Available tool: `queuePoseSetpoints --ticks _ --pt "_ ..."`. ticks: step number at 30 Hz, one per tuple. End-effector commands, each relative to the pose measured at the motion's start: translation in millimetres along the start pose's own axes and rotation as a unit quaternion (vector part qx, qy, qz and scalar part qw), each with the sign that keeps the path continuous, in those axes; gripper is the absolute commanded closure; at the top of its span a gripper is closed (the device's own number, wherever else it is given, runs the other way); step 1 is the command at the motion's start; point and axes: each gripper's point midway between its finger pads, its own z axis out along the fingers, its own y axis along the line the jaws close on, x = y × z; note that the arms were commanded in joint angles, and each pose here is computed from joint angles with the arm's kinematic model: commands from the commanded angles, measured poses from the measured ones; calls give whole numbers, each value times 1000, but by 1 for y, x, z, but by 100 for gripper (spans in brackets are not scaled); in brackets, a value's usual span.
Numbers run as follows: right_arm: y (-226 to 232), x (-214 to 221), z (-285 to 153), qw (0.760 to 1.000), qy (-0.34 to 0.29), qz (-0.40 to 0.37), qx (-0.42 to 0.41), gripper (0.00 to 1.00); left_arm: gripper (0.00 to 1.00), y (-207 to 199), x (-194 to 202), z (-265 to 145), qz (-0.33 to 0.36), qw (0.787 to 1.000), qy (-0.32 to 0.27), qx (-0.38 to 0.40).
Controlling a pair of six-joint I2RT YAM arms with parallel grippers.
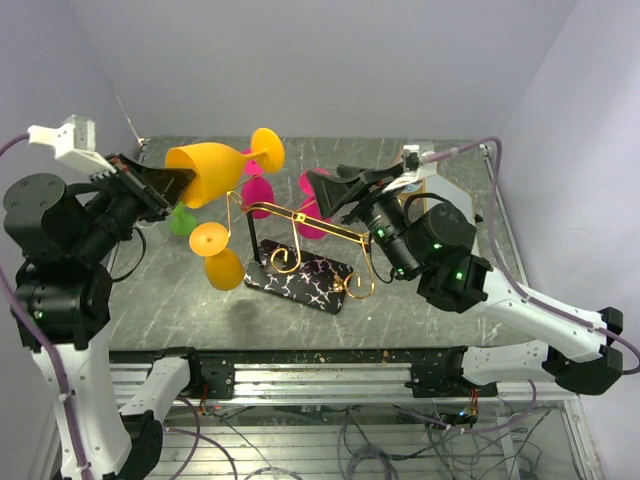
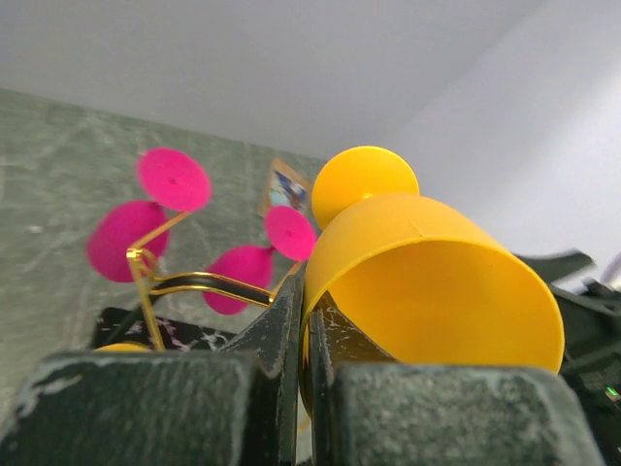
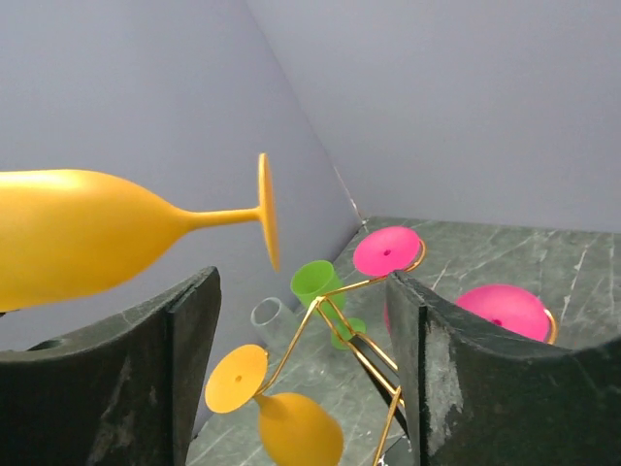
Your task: Take the wine glass off the wine glass rack
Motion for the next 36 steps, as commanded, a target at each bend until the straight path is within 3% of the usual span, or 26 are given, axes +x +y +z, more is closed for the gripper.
queuePoseSetpoints --ticks 1,7,9,14,16,18,21,29,33,36 --pt "-16 -21 -17 1000 -19 -4 24 30 93 40 -24 -34 9 983 -89 -161" --pt "-33 -23 -32 999 -16 -9 47 29 93 96 -36 -83 2 926 -171 -337" --pt "-36 -22 -34 999 -14 -12 51 29 93 115 -30 -86 -2 910 -161 -382" --pt "-40 -19 -37 998 -8 -16 56 30 93 163 -6 -75 0 875 -72 -478" --pt "-41 -18 -38 998 -6 -14 56 30 93 172 4 -67 0 872 -42 -487" --pt "-42 -16 -39 998 -5 -13 57 30 93 173 12 -51 2 888 -18 -459" --pt "-43 -12 -39 998 -1 -13 59 30 93 181 26 -40 -9 892 3 -452" --pt "-47 -9 -43 998 6 -14 63 30 93 216 53 -40 -14 857 58 -511" --pt "-47 -5 -43 998 13 -15 62 30 93 231 79 -29 -11 855 116 -506" --pt "-46 -2 -43 998 16 -15 59 30 93 250 98 -29 -5 839 156 -521"
